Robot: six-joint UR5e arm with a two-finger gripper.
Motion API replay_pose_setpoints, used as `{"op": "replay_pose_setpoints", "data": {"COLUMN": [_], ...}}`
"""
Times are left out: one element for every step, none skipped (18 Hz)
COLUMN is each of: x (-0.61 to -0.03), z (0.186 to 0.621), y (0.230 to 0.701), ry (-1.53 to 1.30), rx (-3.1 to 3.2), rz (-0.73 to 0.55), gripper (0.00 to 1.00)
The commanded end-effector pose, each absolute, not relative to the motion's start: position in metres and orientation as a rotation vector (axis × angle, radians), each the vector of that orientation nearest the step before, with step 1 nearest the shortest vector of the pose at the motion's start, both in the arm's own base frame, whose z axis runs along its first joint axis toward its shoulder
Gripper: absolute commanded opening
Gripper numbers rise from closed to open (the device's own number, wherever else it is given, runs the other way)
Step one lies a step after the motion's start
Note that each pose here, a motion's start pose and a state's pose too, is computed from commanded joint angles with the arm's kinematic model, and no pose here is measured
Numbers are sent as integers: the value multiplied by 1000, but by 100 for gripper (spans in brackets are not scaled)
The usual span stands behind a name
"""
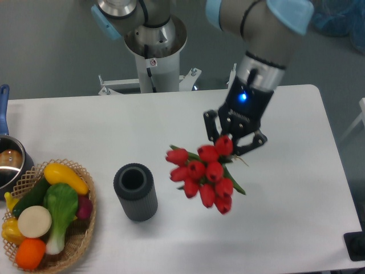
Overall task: Insert the flowers into the vase
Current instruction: 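Lift the red tulips and carry them over the dark grey vase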
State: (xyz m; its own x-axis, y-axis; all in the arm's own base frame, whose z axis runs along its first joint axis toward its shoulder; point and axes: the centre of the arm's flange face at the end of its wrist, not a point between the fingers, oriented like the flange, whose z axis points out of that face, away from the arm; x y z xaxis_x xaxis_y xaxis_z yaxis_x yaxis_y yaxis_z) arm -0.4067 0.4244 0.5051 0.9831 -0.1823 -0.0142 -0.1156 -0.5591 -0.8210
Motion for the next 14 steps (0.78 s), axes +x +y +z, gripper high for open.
{"op": "replay_pose_setpoints", "data": {"x": [-403, -401, -399, -398, -396, -393, -392, -389, -388, -386, -385, -385, -384, -381], "z": [510, 513, 515, 517, 519, 521, 523, 524, 524, 523, 523, 524, 524, 524], "y": [422, 423, 424, 425, 427, 429, 430, 432, 432, 432, 434, 435, 437, 441], "ry": [192, 185, 188, 192, 198, 205, 210, 208, 194, 190, 198, 206, 215, 224], "rx": [-2123, -2082, -2047, -2021, -1998, -1974, -1952, -1933, -1917, -1903, -1883, -1861, -1841, -1831], "rz": [-123, -155, -176, -191, -206, -221, -233, -253, -275, -293, -299, -306, -314, -322], "gripper": [7, 7, 7, 7, 7, 7, 7, 7, 7, 7, 7, 7, 7, 7]}}
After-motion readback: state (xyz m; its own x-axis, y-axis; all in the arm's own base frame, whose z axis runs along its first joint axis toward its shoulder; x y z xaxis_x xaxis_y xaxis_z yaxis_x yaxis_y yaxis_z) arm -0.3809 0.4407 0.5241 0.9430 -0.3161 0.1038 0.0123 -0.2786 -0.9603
